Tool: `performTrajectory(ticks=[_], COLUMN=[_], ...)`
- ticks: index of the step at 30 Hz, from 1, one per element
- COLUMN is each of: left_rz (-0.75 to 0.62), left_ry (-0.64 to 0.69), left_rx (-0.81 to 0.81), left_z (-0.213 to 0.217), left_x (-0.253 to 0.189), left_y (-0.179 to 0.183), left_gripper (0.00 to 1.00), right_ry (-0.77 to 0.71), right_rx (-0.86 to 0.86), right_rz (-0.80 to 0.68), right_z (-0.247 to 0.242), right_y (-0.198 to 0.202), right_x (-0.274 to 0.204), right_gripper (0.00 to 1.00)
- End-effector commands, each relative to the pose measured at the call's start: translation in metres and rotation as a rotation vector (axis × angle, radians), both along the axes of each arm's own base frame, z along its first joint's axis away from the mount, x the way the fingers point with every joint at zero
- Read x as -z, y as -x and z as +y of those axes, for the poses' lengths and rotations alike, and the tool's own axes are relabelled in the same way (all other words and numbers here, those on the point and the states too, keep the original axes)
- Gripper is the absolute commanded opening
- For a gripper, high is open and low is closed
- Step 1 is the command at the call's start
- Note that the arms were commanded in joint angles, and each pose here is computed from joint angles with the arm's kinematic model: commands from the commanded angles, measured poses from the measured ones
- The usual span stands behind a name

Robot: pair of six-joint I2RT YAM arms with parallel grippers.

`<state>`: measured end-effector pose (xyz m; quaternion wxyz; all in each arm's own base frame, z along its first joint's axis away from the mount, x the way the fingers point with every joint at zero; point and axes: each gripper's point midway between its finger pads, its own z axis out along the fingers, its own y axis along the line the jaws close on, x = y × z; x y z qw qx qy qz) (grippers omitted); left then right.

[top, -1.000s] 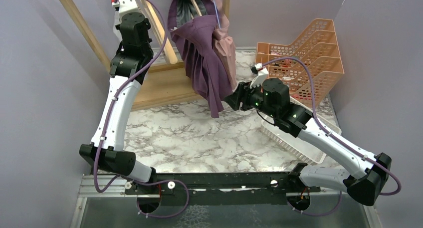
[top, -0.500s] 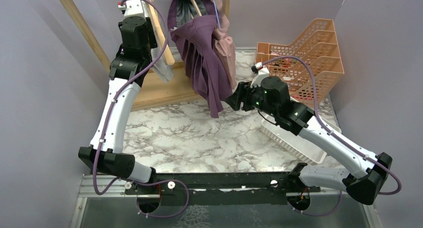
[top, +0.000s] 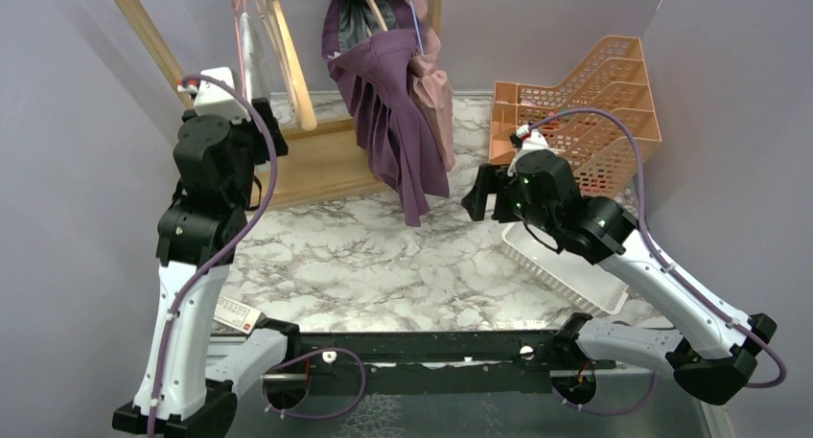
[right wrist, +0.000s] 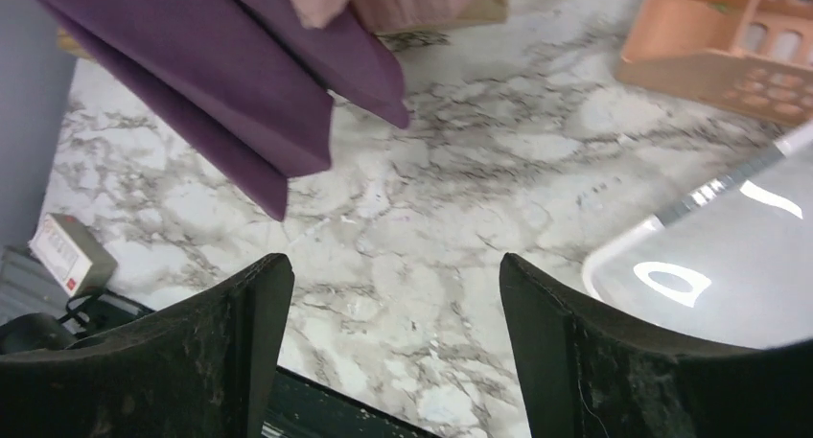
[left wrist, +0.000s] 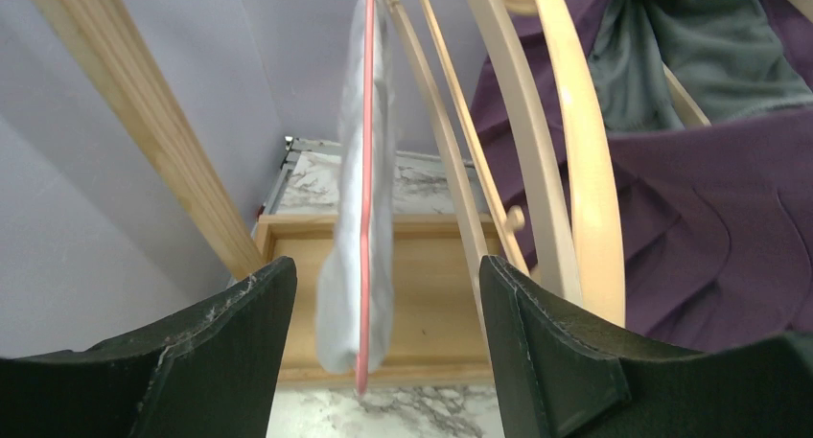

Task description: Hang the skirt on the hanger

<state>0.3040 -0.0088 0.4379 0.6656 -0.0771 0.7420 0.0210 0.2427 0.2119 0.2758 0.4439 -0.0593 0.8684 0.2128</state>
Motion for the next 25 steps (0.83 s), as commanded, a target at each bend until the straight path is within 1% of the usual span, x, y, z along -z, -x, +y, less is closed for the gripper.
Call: performTrajectory(ticks=[1, 3, 5, 8, 12, 17, 20, 23, 25], left_rz=[0.110, 0.116, 0.115, 0.138, 0.191, 0.156, 0.121, 0.105, 0.104], left_ry=[0.123, 0.207, 0.282, 0.322, 0.305, 0.261, 0.247, 0.237, 0.237], left_rx=[0.083, 0.105, 0.114, 0.101, 0.069, 0.010, 0.006, 0.010, 0.011], left_z=[-0.017, -0.022, -0.026, -0.024, -0.013, 0.010, 0.016, 0.019, 0.020], left_x=[0.050, 0.068, 0.081, 0.103, 0.119, 0.105, 0.091, 0.085, 0.085], left_y=[0.032, 0.051, 0.065, 0.086, 0.119, 0.160, 0.177, 0.189, 0.194], left_gripper=[0.73, 0.73, 0.76, 0.82, 0.86, 0.89, 0.89, 0.89, 0.89], right_ry=[0.110, 0.123, 0.130, 0.120, 0.067, 0.010, -0.028, -0.060, -0.064], right_rx=[0.178, 0.216, 0.226, 0.236, 0.264, 0.308, 0.304, 0.314, 0.300], right_rz=[0.075, 0.103, 0.124, 0.126, 0.101, 0.009, -0.040, -0.111, -0.130], right_z=[-0.047, -0.057, -0.065, -0.076, -0.093, -0.119, -0.130, -0.142, -0.144], right_y=[0.014, 0.020, 0.028, 0.040, 0.055, 0.067, 0.075, 0.080, 0.082], right_x=[0.018, 0.020, 0.024, 0.024, 0.002, -0.034, -0.055, -0.072, -0.077], right_gripper=[0.84, 0.84, 0.84, 0.83, 0.84, 0.88, 0.88, 0.85, 0.87])
